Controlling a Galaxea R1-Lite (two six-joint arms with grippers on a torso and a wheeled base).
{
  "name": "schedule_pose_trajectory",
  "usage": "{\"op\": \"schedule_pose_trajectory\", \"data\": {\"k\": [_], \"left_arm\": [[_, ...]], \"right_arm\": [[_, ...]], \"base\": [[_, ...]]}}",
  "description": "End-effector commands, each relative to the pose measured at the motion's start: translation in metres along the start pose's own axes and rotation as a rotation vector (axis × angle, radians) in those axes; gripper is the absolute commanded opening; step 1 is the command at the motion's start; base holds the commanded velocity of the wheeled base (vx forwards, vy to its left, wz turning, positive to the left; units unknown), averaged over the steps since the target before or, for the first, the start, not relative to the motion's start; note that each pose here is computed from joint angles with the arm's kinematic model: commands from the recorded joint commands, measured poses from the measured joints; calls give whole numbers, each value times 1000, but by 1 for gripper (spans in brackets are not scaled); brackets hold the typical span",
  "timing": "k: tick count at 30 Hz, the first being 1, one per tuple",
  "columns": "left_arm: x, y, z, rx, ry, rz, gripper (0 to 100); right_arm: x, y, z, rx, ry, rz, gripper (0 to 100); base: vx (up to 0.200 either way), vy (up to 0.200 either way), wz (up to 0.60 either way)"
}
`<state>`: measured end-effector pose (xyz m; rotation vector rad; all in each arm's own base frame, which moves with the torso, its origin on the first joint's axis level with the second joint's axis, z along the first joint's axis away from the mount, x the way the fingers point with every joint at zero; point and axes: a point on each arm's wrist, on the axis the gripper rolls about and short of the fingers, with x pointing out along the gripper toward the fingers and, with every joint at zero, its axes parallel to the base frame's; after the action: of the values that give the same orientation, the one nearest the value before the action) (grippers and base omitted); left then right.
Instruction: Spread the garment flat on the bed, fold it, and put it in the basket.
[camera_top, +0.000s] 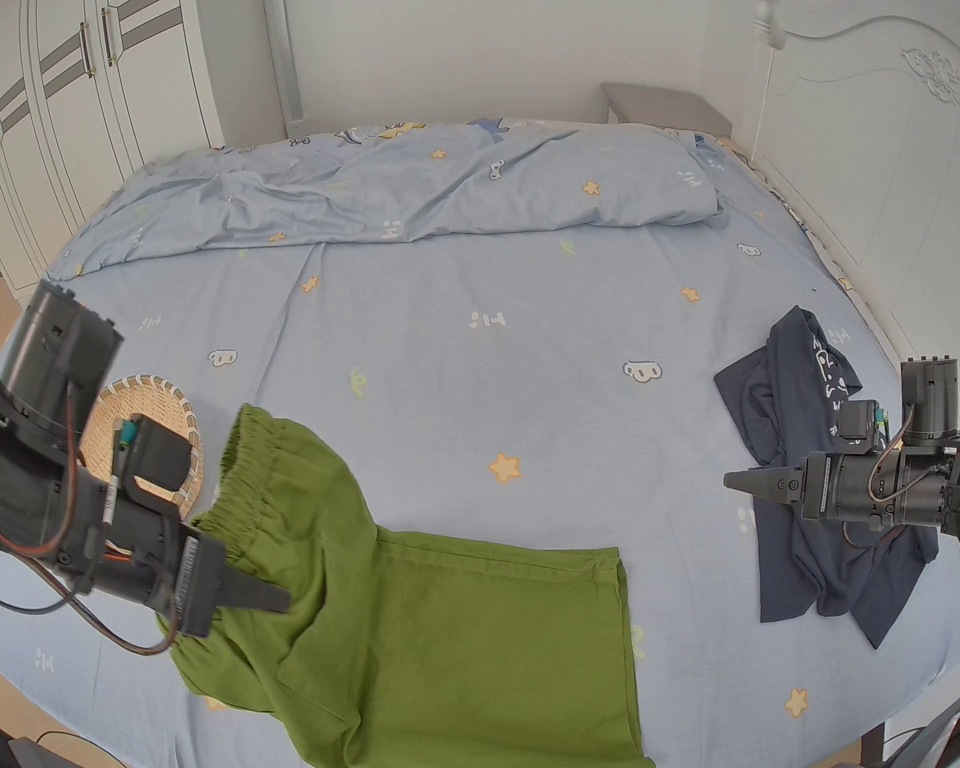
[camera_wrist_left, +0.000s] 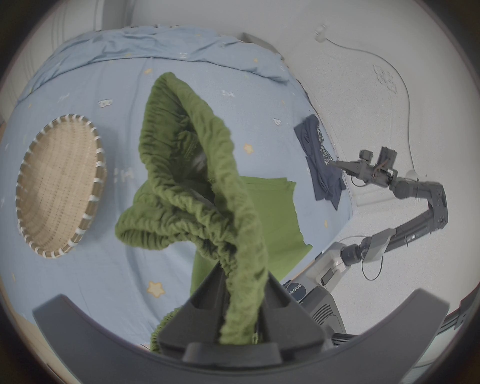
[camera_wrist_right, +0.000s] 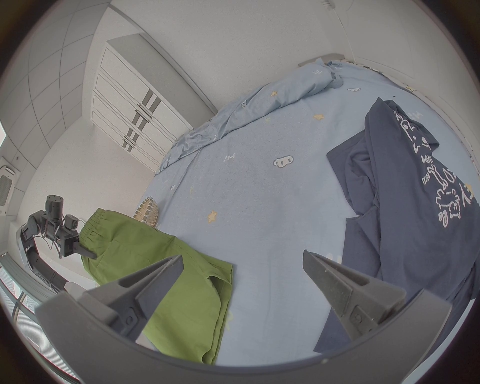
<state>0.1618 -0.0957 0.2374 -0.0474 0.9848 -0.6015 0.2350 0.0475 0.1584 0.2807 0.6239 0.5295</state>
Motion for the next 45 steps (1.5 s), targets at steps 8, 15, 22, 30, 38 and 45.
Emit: {"op": "schedule_pose_trajectory", "data": {"k": [8, 15, 22, 30, 38, 45], "left_arm": [[81, -66, 12, 123, 148, -58, 0], [101, -91, 7, 80, 140, -56, 0], [115, -105, 6, 35, 125, -83, 0], [130, -114, 0, 38, 157, -87, 0], [144, -129, 1, -28, 101, -147, 100], [143, -133, 11, -116, 13, -217, 100]], "right_arm": [[2, -1, -1, 2, 2, -24, 100], [11, -6, -4, 14, 31, -30, 100], [12, -6, -5, 15, 35, -31, 100], [12, -7, -5, 15, 33, -32, 100], [12, -7, -4, 17, 32, -34, 100], [12, -6, -6, 15, 38, -29, 100]], "base": [[0, 0, 0], [0, 0, 0], [0, 0, 0], [0, 0, 0], [0, 0, 0], [0, 0, 0]]}}
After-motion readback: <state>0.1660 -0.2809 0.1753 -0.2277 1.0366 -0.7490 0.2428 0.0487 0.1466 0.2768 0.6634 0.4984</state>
